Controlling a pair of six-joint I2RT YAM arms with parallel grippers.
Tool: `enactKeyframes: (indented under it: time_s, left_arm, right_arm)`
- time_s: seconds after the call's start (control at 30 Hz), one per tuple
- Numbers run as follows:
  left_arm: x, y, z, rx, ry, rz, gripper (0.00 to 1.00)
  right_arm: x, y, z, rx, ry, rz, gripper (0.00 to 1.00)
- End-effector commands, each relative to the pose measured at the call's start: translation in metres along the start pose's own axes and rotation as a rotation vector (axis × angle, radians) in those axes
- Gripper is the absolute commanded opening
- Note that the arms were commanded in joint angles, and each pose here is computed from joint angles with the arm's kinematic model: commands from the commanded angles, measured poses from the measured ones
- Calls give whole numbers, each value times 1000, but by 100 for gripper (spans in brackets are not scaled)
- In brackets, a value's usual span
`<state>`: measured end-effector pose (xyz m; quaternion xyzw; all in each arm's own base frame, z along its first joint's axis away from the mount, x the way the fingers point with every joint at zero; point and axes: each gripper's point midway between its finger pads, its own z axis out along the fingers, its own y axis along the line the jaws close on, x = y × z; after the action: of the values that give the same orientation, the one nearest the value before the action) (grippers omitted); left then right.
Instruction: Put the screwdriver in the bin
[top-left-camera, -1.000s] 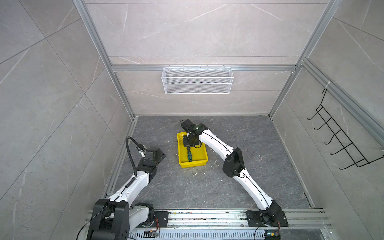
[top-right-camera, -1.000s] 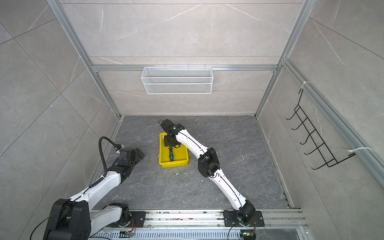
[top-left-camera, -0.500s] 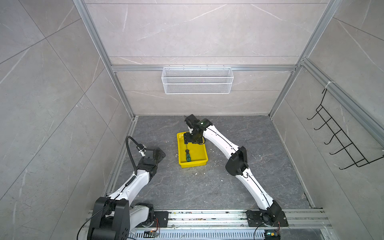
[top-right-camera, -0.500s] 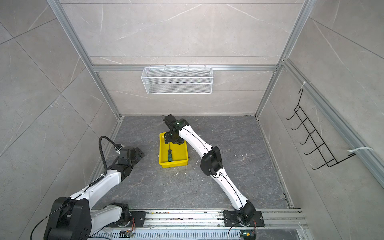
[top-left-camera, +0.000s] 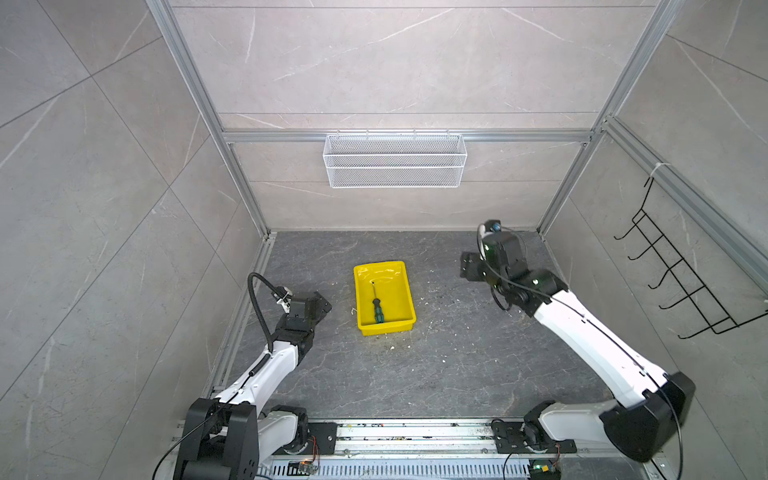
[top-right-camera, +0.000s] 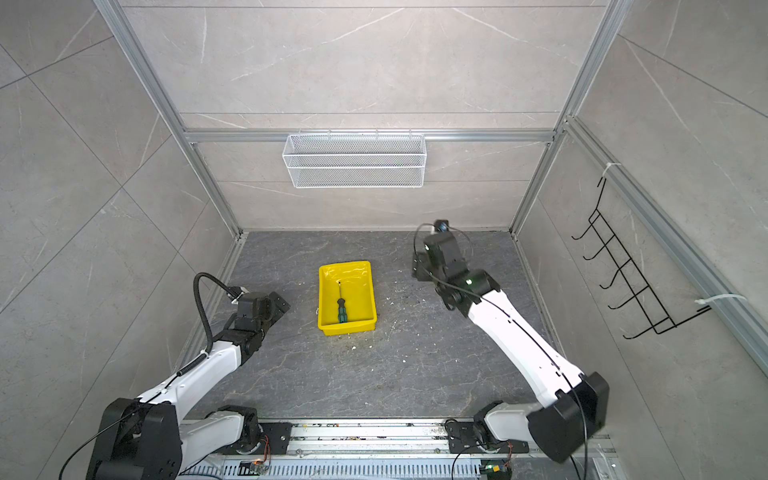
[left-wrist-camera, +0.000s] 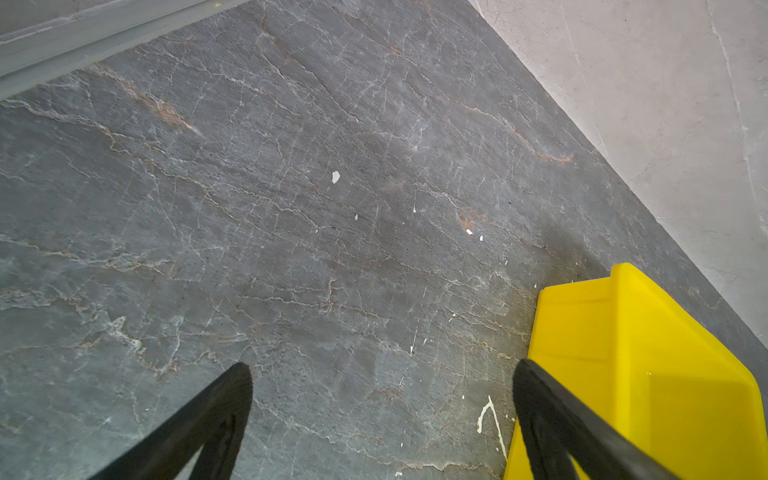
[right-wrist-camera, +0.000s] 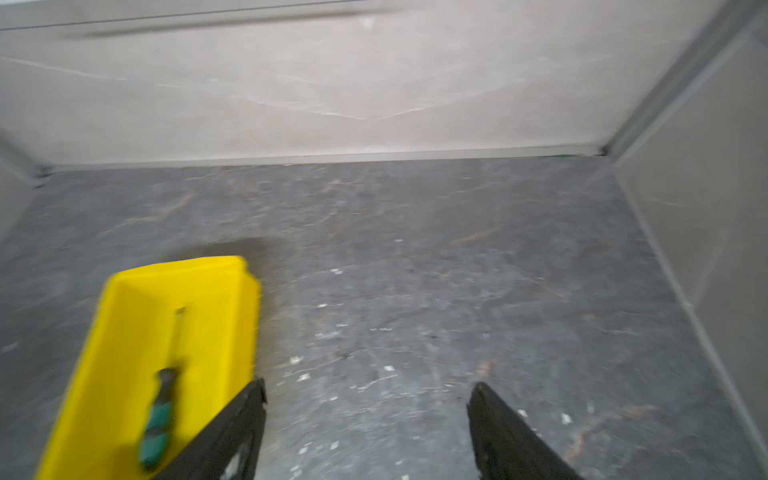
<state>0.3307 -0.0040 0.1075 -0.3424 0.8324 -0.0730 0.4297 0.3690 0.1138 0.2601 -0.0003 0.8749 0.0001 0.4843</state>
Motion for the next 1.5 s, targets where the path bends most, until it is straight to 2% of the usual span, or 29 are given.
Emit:
enactKeyframes:
  time_s: [0.0,0.2,0.37,0.47,0.53,0.67,0.73,0.8,1.0,1.13,1.27,1.3,1.33,1.4,1.47]
  left_arm:
    - [-8,-9,-2,28,-20,-22,100]
    - [-4,-10,2,39,-6,-26,100]
    - [-2,-8,5,28,-3,-25,100]
    - [-3,-11,4,30,6,-16,100]
    - [-1,-9,6,25,6,-18,100]
    - [-2,-10,6,28,8,-17,100]
    - [-1,-9,7,22,10,-19,100]
    - [0,-9,8,20,11,-20,100]
    - [0,-13,9,21,25,-13,100]
    - [0,-16,10,39,26,-21,100]
    - [-5,-49,3,219,3,73,100]
    - [-4,-57,1,268,-3,97,100]
    - [-4,-65,-1,310,-8,122,100]
    - [-4,-76,-5,371,-19,188,100]
    - [-6,-80,-6,381,-34,255,100]
  right_arm:
    - [-5,-18,6,100,-226,-78,88]
    - [67,-87,34,343,-96,-97,90]
    - [104,-109,61,386,-87,-89,90]
    - [122,-116,80,400,-85,-44,90]
    - [124,-112,89,388,-59,-55,87]
    - [115,-107,96,366,-112,-78,86]
    - [113,-107,101,345,-192,-75,89]
    - [120,-108,106,321,-128,-55,87]
    - [119,-111,102,324,-154,-44,85]
    - [121,-104,96,256,-198,-38,82]
    - [127,-100,94,168,-223,-26,82]
    - [131,-100,96,153,-241,-23,85]
    - [125,-100,97,166,-303,-39,99]
    - [134,-98,97,152,-222,-29,99]
    - [127,-100,96,164,-280,-38,99]
